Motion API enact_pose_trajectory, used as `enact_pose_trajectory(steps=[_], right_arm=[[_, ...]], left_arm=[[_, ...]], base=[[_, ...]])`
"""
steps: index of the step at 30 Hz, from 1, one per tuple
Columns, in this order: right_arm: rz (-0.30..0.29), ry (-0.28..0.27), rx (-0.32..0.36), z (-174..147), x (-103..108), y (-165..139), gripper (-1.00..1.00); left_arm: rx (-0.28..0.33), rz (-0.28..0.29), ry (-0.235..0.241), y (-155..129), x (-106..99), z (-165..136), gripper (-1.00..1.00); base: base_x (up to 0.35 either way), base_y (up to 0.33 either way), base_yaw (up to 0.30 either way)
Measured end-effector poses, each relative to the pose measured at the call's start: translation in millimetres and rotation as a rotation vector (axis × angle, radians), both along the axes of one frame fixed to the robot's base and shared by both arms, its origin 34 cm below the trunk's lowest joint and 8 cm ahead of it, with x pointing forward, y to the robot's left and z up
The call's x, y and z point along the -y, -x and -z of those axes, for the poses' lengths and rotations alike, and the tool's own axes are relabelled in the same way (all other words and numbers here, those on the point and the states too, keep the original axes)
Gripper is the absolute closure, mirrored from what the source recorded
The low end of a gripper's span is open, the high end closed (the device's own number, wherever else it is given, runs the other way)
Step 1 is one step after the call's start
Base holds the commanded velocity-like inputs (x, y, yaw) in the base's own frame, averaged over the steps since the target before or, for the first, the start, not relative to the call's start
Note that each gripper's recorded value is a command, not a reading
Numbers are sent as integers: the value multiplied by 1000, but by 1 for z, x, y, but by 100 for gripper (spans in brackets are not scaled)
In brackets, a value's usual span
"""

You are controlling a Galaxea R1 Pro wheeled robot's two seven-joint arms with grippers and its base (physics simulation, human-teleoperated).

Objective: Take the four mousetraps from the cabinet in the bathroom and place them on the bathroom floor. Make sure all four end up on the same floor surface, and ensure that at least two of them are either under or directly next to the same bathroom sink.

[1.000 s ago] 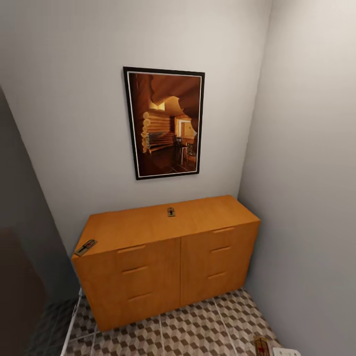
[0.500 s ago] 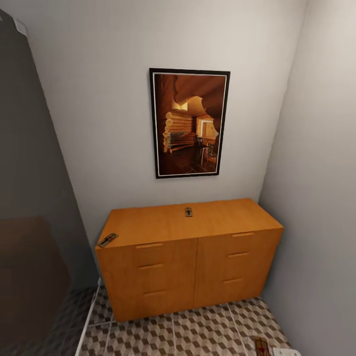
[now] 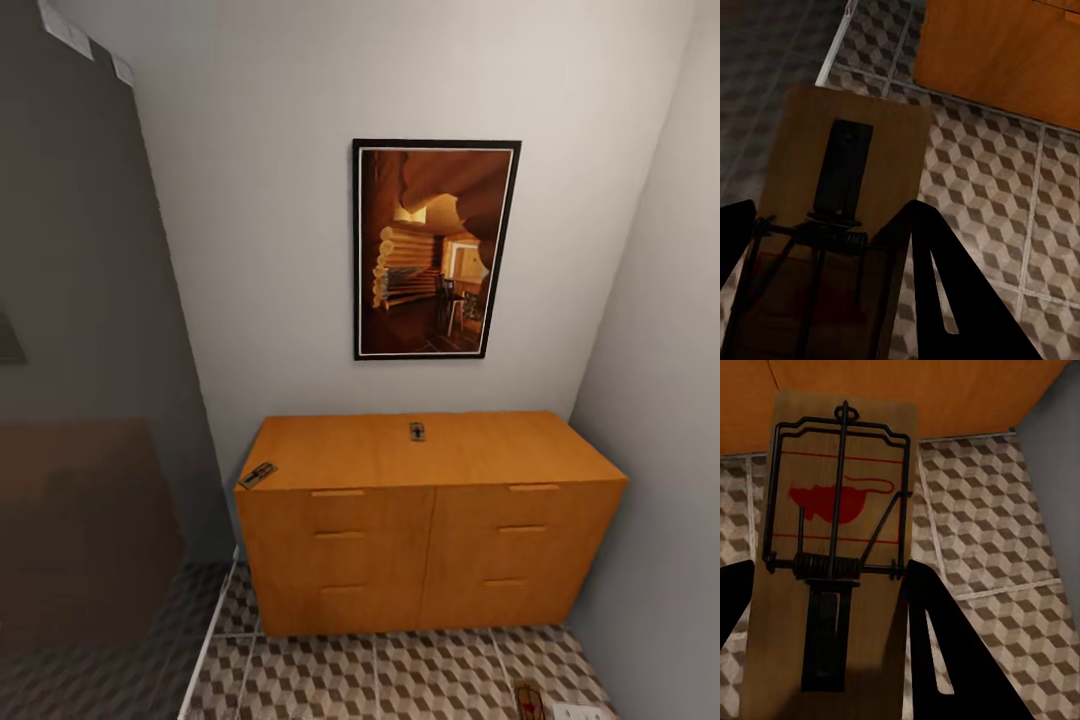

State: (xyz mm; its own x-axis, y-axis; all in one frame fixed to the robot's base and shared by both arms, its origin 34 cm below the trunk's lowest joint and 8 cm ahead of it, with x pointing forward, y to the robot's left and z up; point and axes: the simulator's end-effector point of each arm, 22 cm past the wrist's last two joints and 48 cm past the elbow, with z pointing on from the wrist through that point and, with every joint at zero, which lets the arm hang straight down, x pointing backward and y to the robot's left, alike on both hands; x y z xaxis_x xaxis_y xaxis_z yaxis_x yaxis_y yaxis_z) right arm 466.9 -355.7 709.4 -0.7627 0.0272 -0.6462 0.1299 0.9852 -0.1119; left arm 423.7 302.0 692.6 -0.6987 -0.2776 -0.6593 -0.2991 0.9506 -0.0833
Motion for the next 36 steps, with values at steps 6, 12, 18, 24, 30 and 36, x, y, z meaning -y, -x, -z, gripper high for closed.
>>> enact_pose_trajectory(steps=[6, 12, 18, 24, 30, 36], right_arm=[[1, -1, 0, 0, 0, 0, 100], [3, -1, -1, 0, 0, 1, 100], [3, -2, -1, 0, -1, 1, 100], [3, -2, -1, 0, -1, 1, 100], [3, -2, -1, 0, -1, 1, 100], [2, -2, -1, 0, -1, 1, 100]], left_arm=[[0, -5, -8, 0, -6, 0, 100], [-1, -4, -8, 0, -5, 0, 100], [-1, -3, -6, 0, -3, 0, 100], [-1, -2, -6, 0, -3, 0, 100], [1, 2, -3, 0, -2, 0, 100], [2, 7, 3, -1, 2, 0, 100]], base=[[0, 0, 255], [0, 0, 255], [0, 0, 255], [0, 0, 255], [0, 0, 255], [0, 0, 255]])
